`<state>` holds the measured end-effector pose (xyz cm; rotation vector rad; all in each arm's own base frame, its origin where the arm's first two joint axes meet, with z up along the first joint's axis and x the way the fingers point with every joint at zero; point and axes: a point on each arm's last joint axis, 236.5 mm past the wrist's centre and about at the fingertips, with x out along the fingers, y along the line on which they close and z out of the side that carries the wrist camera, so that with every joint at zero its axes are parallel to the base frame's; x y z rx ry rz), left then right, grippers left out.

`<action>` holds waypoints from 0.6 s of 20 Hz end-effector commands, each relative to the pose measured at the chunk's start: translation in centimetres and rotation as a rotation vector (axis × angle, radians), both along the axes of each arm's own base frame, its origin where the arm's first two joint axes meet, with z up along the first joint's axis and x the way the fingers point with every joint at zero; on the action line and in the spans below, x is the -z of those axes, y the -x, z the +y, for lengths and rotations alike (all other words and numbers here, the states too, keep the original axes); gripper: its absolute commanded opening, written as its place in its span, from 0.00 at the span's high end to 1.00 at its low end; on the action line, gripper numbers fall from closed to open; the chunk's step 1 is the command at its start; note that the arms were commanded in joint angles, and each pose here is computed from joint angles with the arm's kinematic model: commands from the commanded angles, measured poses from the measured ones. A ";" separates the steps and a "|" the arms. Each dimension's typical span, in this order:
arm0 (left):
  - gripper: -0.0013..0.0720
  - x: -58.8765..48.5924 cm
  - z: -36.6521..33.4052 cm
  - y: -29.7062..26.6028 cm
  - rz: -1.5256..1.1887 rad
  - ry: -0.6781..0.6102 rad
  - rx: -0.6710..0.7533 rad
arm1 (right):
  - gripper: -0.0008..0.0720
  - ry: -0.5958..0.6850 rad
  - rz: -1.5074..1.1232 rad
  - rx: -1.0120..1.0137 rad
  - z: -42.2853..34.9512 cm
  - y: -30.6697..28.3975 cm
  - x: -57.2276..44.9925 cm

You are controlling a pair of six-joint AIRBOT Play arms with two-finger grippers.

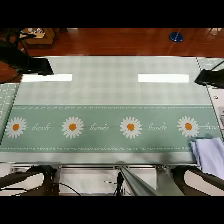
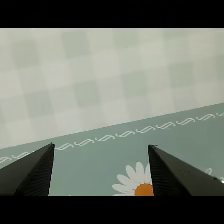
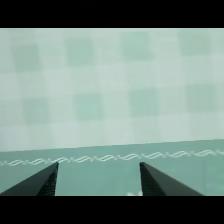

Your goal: Fold the shirts.

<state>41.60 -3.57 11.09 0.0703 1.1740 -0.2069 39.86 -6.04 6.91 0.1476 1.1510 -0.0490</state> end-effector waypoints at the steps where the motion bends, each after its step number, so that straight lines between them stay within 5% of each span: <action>1: 0.02 0.1 0.4 -0.8 -0.029 -0.090 -0.024 | 0.18 -0.097 0.136 -0.090 5.1 0.2 1.9; 12: 0.02 1.9 -1.4 -1.0 0.016 -0.077 0.011 | 0.18 -0.080 0.136 -0.113 4.9 0.4 1.8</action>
